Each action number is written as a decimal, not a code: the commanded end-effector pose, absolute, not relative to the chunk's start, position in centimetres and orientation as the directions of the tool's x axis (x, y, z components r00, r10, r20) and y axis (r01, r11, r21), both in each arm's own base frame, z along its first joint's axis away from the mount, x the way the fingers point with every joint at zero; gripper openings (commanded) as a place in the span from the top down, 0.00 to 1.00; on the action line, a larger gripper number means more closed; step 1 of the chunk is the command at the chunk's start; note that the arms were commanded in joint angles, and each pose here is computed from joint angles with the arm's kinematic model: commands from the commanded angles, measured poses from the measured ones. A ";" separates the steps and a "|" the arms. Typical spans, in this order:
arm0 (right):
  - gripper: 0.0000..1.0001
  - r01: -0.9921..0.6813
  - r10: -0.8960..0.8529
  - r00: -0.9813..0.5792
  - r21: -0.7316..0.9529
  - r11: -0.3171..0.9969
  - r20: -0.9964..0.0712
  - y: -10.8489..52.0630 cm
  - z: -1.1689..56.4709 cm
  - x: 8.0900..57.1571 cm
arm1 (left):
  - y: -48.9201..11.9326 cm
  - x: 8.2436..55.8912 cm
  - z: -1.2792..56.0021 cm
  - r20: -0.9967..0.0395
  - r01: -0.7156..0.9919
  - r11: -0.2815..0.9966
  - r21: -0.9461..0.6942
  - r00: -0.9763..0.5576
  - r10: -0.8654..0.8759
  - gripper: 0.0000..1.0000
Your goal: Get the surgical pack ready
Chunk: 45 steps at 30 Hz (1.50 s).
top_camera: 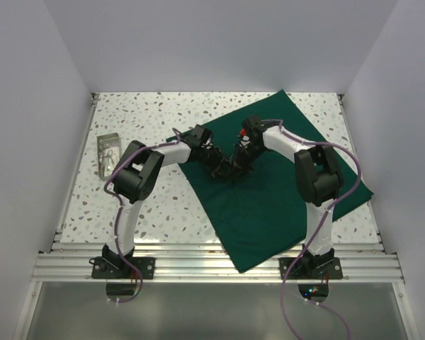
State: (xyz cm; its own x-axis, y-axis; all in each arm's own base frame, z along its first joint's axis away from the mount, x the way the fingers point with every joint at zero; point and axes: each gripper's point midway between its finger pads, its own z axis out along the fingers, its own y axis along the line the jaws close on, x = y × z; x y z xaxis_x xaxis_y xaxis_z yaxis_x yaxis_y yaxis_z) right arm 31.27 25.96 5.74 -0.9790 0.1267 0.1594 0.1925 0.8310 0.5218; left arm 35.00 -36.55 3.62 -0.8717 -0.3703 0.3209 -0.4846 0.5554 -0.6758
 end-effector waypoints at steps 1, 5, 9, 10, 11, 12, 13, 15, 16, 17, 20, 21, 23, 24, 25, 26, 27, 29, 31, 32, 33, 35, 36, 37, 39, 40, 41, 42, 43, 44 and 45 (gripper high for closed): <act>1.00 0.162 0.115 -0.987 0.592 0.789 0.117 27.2 8.6 32.3 | -37.4 35.3 4.5 0.289 -0.443 0.538 -0.717 -0.892 -0.348 0.61; 1.00 0.159 0.113 -0.987 0.595 0.788 0.114 27.3 8.6 32.3 | -37.3 35.0 4.6 0.292 -0.442 0.533 -0.722 -0.893 -0.343 0.79; 1.00 0.158 0.110 -0.987 0.594 0.789 0.116 27.2 8.8 32.3 | -37.4 35.0 4.8 0.290 -0.433 0.527 -0.732 -0.897 -0.334 1.00; 0.97 0.148 0.105 -0.989 0.585 0.798 0.107 27.1 8.9 32.4 | -37.3 35.1 4.9 0.284 -0.427 0.527 -0.734 -0.899 -0.333 1.00; 0.87 0.142 0.104 -0.990 0.570 0.809 0.100 26.7 9.4 32.4 | -37.2 35.2 5.1 0.271 -0.415 0.530 -0.740 -0.904 -0.329 1.00; 0.82 0.138 0.106 -0.990 0.561 0.817 0.089 26.2 9.7 32.7 | -37.0 35.3 5.2 0.263 -0.406 0.534 -0.742 -0.908 -0.325 1.00; 0.78 0.113 0.097 -0.994 0.559 0.822 0.058 25.7 10.5 32.8 | -36.7 35.2 5.2 0.255 -0.403 0.549 -0.732 -0.910 -0.327 1.00; 0.68 0.101 0.110 -0.994 0.526 0.844 0.014 24.2 11.7 33.3 | -36.3 36.1 6.1 0.187 -0.335 0.573 -0.748 -0.935 -0.301 1.00; 0.62 0.069 0.094 -0.995 0.523 0.850 -0.021 23.6 13.2 33.4 | -35.9 36.6 6.8 0.128 -0.273 0.605 -0.748 -0.954 -0.272 1.00; 0.60 0.057 0.092 -0.995 0.516 0.855 -0.042 23.1 13.8 33.5 | -35.6 36.9 7.3 0.098 -0.242 0.625 -0.742 -0.962 -0.256 1.00; 0.57 0.023 0.080 -0.992 0.489 0.872 -0.095 21.5 15.2 33.9 | -33.5 38.0 8.8 -0.039 -0.122 0.710 -0.694 -0.978 -0.206 1.00; 0.57 0.006 0.066 -0.992 0.480 0.877 -0.109 21.1 15.3 33.9 | -32.7 38.4 9.3 -0.070 -0.099 0.725 -0.682 -0.977 -0.200 1.00; 0.57 -0.004 0.054 -0.992 0.460 0.888 -0.114 20.8 14.7 33.7 | -29.5 39.6 10.5 -0.167 -0.034 0.761 -0.648 -0.968 -0.186 1.00; 0.56 -0.007 0.048 -0.993 0.465 0.885 -0.107 20.7 14.4 33.5 | -26.6 40.4 10.8 -0.192 -0.056 0.794 -0.605 -0.958 -0.214 1.00; 0.56 -0.003 0.045 -0.995 0.466 0.885 -0.092 20.7 13.7 33.1 | -24.7 40.8 10.7 -0.244 -0.006 0.825 -0.565 -0.954 -0.174 1.00; 0.56 -0.002 0.042 -0.996 0.471 0.882 -0.083 20.8 13.3 32.8 | -22.7 41.2 10.6 -0.264 -0.002 0.849 -0.529 -0.950 -0.166 1.00; 0.57 -0.001 0.043 -0.996 0.484 0.875 -0.080 21.0 13.2 32.6 | -20.2 41.8 10.3 -0.295 -0.014 0.886 -0.464 -0.940 -0.170 1.00; 0.56 0.004 0.040 -0.997 0.505 0.863 -0.062 21.2 12.4 32.0 | -14.3 42.2 9.9 -0.307 -0.047 0.940 -0.339 -0.939 -0.157 1.00; 0.56 0.003 0.031 -0.998 0.509 0.861 -0.047 21.2 11.9 31.5 | -8.2 42.7 9.6 -0.341 -0.098 0.978 -0.182 -0.927 -0.157 1.00; 0.56 -0.003 0.024 -0.999 0.507 0.862 -0.048 21.1 11.9 31.4 | -6.4 42.8 9.7 -0.358 -0.117 0.985 -0.131 -0.920 -0.157 1.00; 0.56 -0.014 0.013 -0.999 0.503 0.864 -0.049 21.0 11.8 31.3 | -4.0 43.0 9.9 -0.382 -0.150 0.988 -0.042 -0.911 -0.155 1.00; 0.56 -0.021 0.002 -0.999 0.494 0.869 -0.045 20.7 11.6 31.1 | -0.7 43.2 10.1 -0.397 -0.177 0.984 0.035 -0.906 -0.149 1.00; 0.56 -0.022 -0.002 -0.999 0.495 0.869 -0.040 20.8 11.4 30.9 | 0.7 43.1 9.9 -0.397 -0.195 0.977 0.085 -0.906 -0.147 1.00; 0.56 -0.021 0.001 -0.999 0.505 0.863 -0.042 20.9 11.4 30.8 | 2.3 43.2 10.1 -0.399 -0.210 0.971 0.115 -0.905 -0.149 1.00; 0.56 -0.005 0.011 -1.000 0.535 0.845 -0.026 21.4 11.5 30.5 | 5.4 43.0 9.7 -0.392 -0.242 0.948 0.206 -0.908 -0.147 1.00; 0.56 -0.002 0.015 -1.000 0.544 0.839 -0.027 21.5 11.4 30.5 | 6.2 42.9 9.6 -0.380 -0.247 0.942 0.228 -0.913 -0.147 1.00; 0.56 -0.002 0.014 -1.000 0.548 0.837 -0.025 21.6 11.4 30.4 | 7.0 42.8 9.5 -0.373 -0.256 0.934 0.250 -0.915 -0.151 1.00; 0.56 -0.001 0.014 -1.000 0.545 0.839 -0.023 21.6 11.3 30.3 | 8.2 42.9 9.5 -0.376 -0.270 0.920 0.283 -0.914 -0.152 1.00; 0.55 -0.001 0.013 -1.000 0.542 0.840 -0.021 21.5 11.3 30.3 | 8.7 42.9 9.5 -0.375 -0.263 0.917 0.300 -0.916 -0.141 1.00; 0.55 -0.010 0.004 -1.000 0.539 0.842 -0.026 21.4 11.3 30.3 | 9.5 42.8 9.3 -0.370 -0.270 0.904 0.332 -0.919 -0.138 1.00; 0.55 -0.011 0.004 -1.000 0.535 0.845 -0.028 21.3 11.3 30.4 | 10.1 42.8 9.4 -0.369 -0.277 0.896 0.348 -0.919 -0.141 1.00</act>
